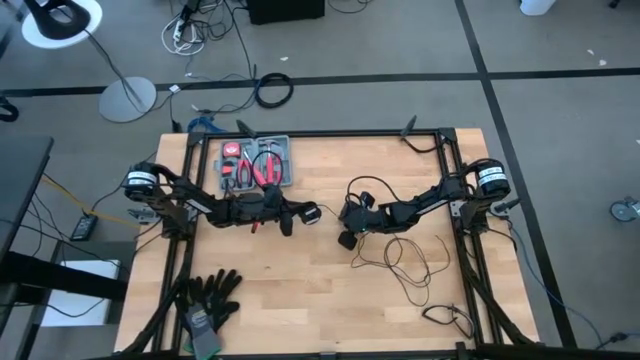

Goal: Coil cords
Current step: Coil the black wire onto the spool

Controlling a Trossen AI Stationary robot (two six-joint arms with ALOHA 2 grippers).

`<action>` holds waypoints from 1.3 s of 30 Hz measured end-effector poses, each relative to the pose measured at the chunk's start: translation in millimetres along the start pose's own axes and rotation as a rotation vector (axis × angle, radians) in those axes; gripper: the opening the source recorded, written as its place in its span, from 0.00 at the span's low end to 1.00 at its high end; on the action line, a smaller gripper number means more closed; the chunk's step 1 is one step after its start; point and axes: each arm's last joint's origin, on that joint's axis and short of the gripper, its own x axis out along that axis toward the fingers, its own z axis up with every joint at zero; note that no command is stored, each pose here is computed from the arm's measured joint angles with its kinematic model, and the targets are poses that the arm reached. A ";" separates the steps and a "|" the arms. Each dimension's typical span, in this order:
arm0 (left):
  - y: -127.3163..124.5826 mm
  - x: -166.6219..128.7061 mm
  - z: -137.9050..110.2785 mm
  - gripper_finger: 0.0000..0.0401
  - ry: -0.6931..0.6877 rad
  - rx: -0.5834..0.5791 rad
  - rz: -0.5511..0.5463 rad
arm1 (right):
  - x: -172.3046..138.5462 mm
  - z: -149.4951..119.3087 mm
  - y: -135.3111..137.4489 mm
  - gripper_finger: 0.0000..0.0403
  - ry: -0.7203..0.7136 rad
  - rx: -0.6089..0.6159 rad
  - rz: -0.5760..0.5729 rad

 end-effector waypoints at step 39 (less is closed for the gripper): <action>8.8 -0.8 -4.4 0.00 -0.027 -0.050 0.186 | 35.6 92.5 71.1 0.00 -0.127 -0.239 0.310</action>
